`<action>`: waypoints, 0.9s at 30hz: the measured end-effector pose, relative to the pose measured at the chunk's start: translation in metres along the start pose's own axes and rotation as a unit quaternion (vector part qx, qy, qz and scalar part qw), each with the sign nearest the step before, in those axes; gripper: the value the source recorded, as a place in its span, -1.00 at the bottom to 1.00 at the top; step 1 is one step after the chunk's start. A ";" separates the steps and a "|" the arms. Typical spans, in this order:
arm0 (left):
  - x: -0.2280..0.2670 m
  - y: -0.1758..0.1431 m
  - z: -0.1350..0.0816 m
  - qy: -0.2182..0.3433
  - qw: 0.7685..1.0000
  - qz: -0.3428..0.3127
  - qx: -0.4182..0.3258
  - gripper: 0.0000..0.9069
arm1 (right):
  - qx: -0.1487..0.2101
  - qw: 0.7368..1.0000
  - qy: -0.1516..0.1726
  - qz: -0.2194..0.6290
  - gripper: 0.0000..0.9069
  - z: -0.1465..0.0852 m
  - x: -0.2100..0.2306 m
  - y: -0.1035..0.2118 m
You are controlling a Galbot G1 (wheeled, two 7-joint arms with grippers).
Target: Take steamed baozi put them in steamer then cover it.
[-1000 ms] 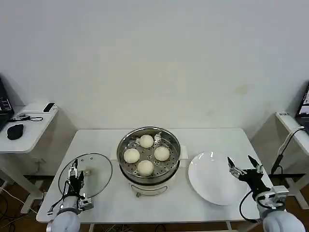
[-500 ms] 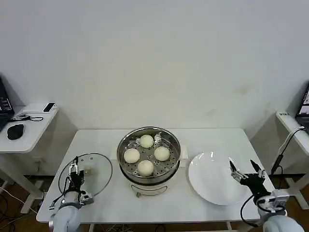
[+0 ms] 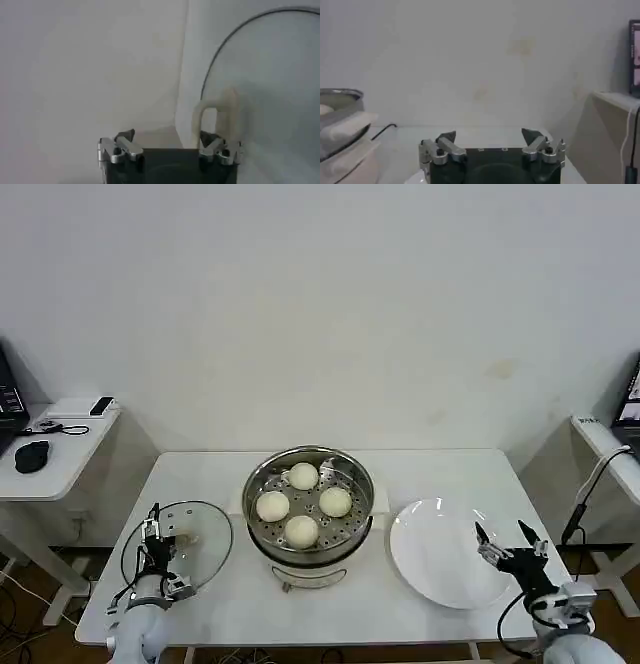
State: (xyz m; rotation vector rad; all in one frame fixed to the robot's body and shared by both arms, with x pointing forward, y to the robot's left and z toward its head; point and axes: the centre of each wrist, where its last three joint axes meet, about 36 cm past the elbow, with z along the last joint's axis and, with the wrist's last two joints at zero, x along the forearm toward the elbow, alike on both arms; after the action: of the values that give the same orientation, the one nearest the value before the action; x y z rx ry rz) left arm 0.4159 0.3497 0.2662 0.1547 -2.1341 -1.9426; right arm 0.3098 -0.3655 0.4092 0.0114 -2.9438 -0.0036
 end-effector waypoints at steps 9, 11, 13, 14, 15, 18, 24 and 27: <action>-0.001 -0.017 0.005 0.000 1.000 0.011 0.010 -1.00 | 0.002 1.000 0.006 0.002 1.00 0.003 0.000 -0.004; -0.001 -0.021 0.007 0.000 1.000 0.012 0.012 -1.00 | 0.002 1.000 0.006 0.003 1.00 0.004 -0.001 -0.005; 0.000 -0.024 0.007 0.000 1.000 0.011 0.015 -1.00 | 0.002 1.000 0.008 0.005 1.00 0.006 -0.001 -0.006; 0.001 -0.025 0.007 0.000 1.000 0.011 0.017 -1.00 | 0.002 1.000 0.010 0.006 1.00 0.007 -0.001 -0.007; 0.002 -0.026 0.007 0.000 1.000 0.011 0.018 -1.00 | 0.002 1.000 0.011 0.006 1.00 0.007 -0.001 -0.007; 0.004 -0.029 0.007 0.000 1.000 0.011 0.022 -1.00 | 0.001 1.000 0.013 0.007 1.00 0.009 0.001 -0.006; 0.008 -0.026 0.007 -0.002 1.000 0.002 0.028 -1.00 | 0.002 1.000 0.017 0.006 1.00 0.012 0.002 -0.006; 0.009 -0.021 0.008 -0.003 1.000 -0.004 0.030 -1.00 | 0.003 1.000 0.017 0.007 1.00 0.011 0.002 -0.007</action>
State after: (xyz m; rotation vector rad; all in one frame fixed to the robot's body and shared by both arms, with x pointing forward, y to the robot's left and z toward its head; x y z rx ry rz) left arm 0.4035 0.3535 0.2460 0.1690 -2.2005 -1.8856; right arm 0.3053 -0.3724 0.3985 -0.0082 -2.9103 0.0087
